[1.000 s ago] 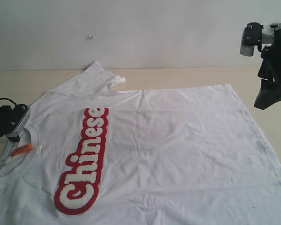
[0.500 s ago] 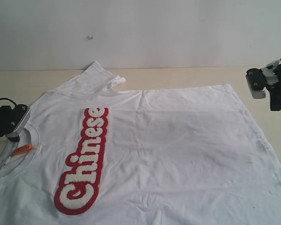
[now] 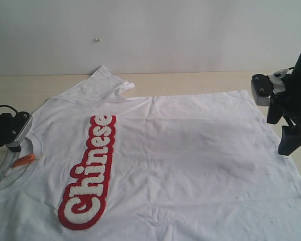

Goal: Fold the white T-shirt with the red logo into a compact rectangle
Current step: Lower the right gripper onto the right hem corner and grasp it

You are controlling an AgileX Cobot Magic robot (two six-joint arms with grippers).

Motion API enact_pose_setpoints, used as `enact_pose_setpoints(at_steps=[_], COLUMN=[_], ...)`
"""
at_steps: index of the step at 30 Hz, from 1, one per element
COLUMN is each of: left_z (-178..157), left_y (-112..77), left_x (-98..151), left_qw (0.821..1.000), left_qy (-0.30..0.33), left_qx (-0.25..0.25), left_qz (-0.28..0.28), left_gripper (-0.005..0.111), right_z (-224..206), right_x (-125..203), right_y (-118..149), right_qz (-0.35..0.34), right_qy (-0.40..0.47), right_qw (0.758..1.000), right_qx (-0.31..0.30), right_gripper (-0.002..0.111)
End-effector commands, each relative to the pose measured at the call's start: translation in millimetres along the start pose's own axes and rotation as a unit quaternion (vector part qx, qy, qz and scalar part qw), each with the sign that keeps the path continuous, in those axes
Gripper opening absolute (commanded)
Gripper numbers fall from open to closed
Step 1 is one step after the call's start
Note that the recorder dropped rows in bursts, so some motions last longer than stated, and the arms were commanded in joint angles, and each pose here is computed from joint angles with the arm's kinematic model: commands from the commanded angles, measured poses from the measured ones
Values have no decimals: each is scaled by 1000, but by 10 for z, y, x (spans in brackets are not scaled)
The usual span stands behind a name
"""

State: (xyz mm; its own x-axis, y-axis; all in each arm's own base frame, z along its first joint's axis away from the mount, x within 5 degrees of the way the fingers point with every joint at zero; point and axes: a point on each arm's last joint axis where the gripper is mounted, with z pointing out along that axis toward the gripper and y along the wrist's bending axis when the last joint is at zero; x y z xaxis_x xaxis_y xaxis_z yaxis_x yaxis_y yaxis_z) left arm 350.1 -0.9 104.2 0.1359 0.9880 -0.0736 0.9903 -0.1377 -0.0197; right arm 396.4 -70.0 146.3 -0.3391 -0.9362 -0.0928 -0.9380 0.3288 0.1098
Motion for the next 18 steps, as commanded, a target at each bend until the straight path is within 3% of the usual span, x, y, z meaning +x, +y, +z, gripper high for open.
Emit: enact_pose_setpoints(at_steps=[1, 18], left_z=[231, 231], left_y=[-47, -47], left_x=[49, 49], left_qw=[1000, 1000], left_qy=[11, 11], left_qx=[17, 17], left_qz=[12, 12], left_gripper=[104, 104], right_z=[168, 259], right_x=[18, 46], right_y=[8, 3], right_qz=[-13, -28], right_qy=[-3, 7], right_qw=[999, 999], right_qx=[32, 35], right_gripper=[105, 105])
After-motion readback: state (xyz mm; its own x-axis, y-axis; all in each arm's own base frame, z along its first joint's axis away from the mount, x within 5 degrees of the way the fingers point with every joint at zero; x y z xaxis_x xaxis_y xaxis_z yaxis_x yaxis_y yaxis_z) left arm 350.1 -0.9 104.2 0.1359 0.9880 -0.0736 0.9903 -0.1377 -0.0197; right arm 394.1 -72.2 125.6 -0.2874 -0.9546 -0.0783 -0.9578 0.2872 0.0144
